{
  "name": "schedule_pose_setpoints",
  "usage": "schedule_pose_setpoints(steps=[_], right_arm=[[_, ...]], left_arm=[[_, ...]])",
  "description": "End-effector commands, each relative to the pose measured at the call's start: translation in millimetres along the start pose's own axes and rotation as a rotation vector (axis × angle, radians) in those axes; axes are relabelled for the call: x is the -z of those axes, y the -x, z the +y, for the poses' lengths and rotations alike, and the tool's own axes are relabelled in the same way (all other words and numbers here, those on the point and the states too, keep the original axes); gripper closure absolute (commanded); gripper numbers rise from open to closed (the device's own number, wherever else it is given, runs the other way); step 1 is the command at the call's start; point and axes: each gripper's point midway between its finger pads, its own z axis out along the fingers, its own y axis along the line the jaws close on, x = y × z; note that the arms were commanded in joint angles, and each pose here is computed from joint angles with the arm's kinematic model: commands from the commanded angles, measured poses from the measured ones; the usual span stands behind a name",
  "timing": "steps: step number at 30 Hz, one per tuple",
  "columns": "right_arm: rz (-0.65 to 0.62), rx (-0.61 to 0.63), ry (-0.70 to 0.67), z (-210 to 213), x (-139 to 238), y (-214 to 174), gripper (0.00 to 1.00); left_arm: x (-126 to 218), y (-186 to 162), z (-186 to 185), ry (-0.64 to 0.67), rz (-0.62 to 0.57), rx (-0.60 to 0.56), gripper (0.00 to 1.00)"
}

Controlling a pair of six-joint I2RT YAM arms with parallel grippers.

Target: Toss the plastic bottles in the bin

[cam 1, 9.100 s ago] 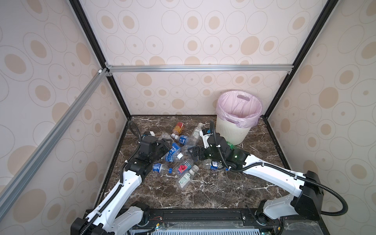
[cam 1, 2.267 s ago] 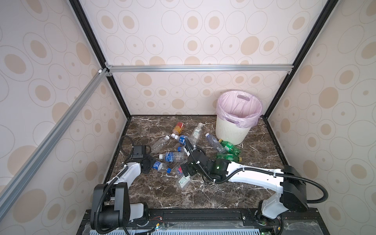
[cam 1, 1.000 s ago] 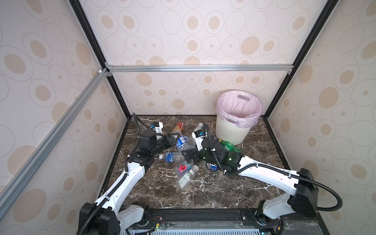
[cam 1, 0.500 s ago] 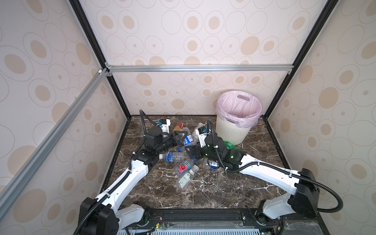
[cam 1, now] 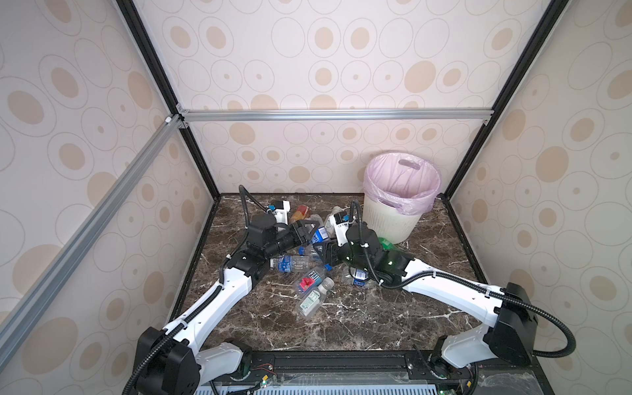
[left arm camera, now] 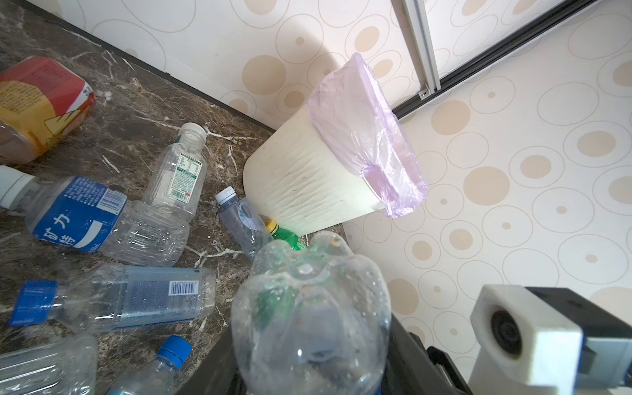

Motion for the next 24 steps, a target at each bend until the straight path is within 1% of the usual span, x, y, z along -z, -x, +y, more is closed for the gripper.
schedule_pose_setpoints(steps=[1, 6, 10, 12, 13, 17, 24], right_arm=[[-0.003, -0.012, -0.006, -3.4, 3.1, -1.4, 0.46], [-0.019, -0.012, -0.049, -11.4, 13.7, 4.8, 0.47], [-0.035, -0.010, -0.098, -22.3, 25.2, 13.3, 0.49], [-0.042, -0.010, -0.126, -30.1, 32.3, 19.1, 0.49], [-0.046, -0.007, -0.141, -33.9, 36.0, 22.7, 0.49], [-0.078, 0.021, -0.206, -48.6, 56.8, 43.5, 0.50], [-0.202, 0.083, -0.315, -69.9, 113.9, 103.7, 0.50]], left_arm=[[3.1, 17.9, -27.0, -0.058, -0.045, -0.025, 0.36], [7.0, 29.7, -32.3, -0.026, -0.075, -0.057, 0.20], [13.2, 40.6, -44.5, -0.031, -0.099, -0.092, 0.12], [18.7, 46.4, -50.2, -0.030, -0.122, -0.104, 0.04], [21.0, 48.4, -53.2, -0.036, -0.131, -0.112, 0.01], [25.0, 51.3, -69.5, -0.093, -0.137, -0.138, 0.01], [12.0, 37.9, -91.8, -0.131, -0.093, -0.223, 0.01]])
